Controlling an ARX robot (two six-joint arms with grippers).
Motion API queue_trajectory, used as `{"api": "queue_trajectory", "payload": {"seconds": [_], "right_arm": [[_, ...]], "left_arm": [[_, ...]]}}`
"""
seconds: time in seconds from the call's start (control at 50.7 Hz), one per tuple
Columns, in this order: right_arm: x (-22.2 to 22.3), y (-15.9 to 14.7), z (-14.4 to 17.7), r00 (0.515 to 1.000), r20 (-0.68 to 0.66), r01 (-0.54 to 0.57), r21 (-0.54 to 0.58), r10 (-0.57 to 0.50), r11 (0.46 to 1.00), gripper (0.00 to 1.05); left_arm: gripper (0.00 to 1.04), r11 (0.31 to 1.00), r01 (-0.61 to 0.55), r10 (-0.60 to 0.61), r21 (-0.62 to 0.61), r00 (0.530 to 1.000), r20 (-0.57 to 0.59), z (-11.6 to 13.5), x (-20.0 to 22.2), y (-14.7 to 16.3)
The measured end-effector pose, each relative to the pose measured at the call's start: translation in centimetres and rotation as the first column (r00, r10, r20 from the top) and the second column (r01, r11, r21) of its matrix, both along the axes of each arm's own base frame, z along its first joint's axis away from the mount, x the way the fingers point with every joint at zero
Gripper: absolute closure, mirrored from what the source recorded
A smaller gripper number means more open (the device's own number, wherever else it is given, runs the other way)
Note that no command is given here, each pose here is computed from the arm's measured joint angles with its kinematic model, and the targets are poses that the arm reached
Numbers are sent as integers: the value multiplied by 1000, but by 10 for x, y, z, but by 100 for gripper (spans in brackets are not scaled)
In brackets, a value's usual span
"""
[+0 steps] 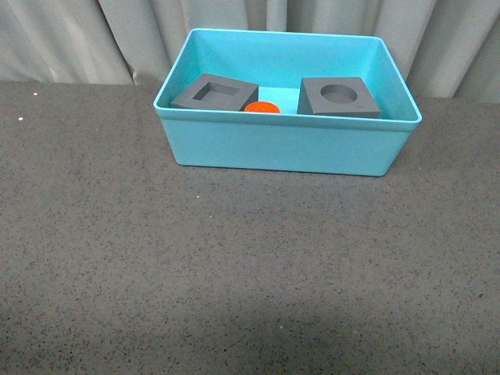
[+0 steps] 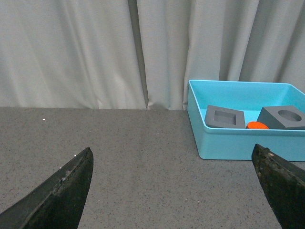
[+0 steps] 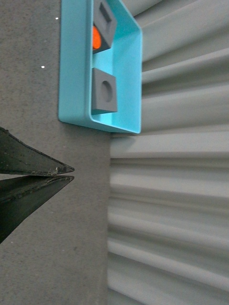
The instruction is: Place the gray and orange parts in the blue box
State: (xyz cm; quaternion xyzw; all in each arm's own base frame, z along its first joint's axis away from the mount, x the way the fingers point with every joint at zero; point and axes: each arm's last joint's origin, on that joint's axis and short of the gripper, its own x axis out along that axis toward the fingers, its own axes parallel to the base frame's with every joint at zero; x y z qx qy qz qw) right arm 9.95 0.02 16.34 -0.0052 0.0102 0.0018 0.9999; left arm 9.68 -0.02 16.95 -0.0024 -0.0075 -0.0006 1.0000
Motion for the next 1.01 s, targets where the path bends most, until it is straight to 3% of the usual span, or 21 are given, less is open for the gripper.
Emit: {"api": "queue_trajectory", "payload": {"seconds": [0.197,0.552,0.71,1.005], "right_arm": [[-2,0,2,1000,22,0,0,0,1000,100],[-2,0,2,1000,23,0,0,0,1000,42],[-2,0,2,1000,23,0,0,0,1000,8],[-2,0,2,1000,23,0,0,0,1000,10]], "left_arm": [[7,1000,1,-1,0,1000,0,0,0,0],[7,1000,1,-1,0,1000,0,0,0,0],[7,1000,1,-1,0,1000,0,0,0,0],[7,1000,1,-1,0,1000,0,0,0,0]]}}
